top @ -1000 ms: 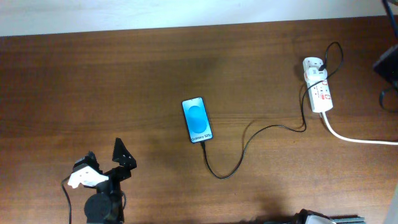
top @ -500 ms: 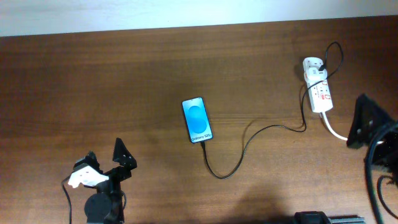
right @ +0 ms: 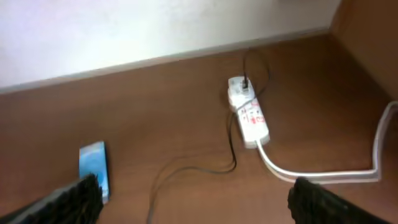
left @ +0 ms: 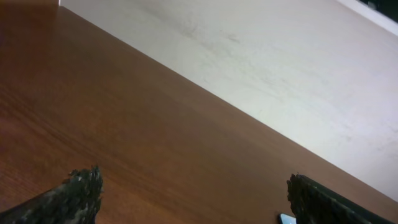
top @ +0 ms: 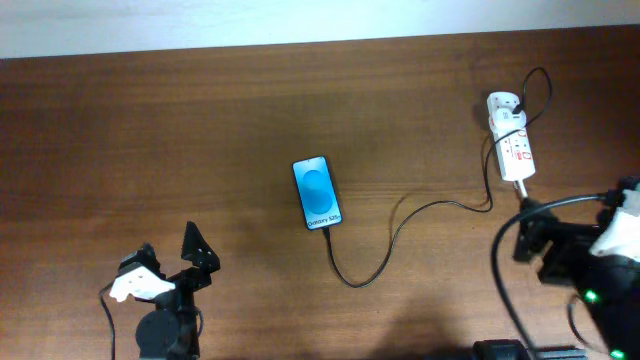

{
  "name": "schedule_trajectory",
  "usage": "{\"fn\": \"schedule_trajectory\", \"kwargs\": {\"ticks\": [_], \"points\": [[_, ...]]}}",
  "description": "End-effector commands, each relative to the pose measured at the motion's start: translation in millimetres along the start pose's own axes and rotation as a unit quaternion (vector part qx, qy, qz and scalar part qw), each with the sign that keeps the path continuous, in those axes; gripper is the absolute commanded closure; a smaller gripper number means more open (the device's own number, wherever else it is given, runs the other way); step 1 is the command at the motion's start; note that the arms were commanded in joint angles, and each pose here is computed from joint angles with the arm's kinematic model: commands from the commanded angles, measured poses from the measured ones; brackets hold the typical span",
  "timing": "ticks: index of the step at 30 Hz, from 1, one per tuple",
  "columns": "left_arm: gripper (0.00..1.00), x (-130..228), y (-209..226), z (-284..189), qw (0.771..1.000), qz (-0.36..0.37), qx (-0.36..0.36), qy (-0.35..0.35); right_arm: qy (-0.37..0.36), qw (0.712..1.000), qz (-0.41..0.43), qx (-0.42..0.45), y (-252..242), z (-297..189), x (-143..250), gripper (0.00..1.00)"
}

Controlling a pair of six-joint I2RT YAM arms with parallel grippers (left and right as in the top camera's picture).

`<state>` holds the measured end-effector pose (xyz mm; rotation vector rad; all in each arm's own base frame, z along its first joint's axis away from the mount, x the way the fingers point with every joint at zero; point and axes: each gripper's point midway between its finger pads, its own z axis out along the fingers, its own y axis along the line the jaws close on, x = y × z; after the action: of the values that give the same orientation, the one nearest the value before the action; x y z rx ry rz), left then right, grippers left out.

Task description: Plug charger to phone and switch on socket

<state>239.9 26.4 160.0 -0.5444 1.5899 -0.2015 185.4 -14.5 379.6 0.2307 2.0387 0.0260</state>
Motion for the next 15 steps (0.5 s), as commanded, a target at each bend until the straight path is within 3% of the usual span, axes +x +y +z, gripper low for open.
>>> {"fn": "schedule_trajectory", "kwargs": {"ticks": [1,5,9,15], "points": [[0.01,3.7,0.0,0.7,1.000,-0.001,0.002,0.005,-0.039,0.999,-0.010,-0.006,-5.2,29.1,43.2,0.01],[0.01,3.6,0.1,0.7,1.000,-0.001,0.002,0.005,-0.151,0.987,-0.007,-0.059,5.1,72.4,73.4,0.01],[0.01,3.6,0.1,0.7,1.000,-0.001,0.002,0.005,-0.218,0.973,0.003,-0.076,4.2,107.5,104.0,0.01],[0.01,3.7,0.0,0.7,1.000,-0.001,0.002,0.005,-0.230,0.971,0.006,-0.065,-5.6,125.7,131.8,0.01]]}}
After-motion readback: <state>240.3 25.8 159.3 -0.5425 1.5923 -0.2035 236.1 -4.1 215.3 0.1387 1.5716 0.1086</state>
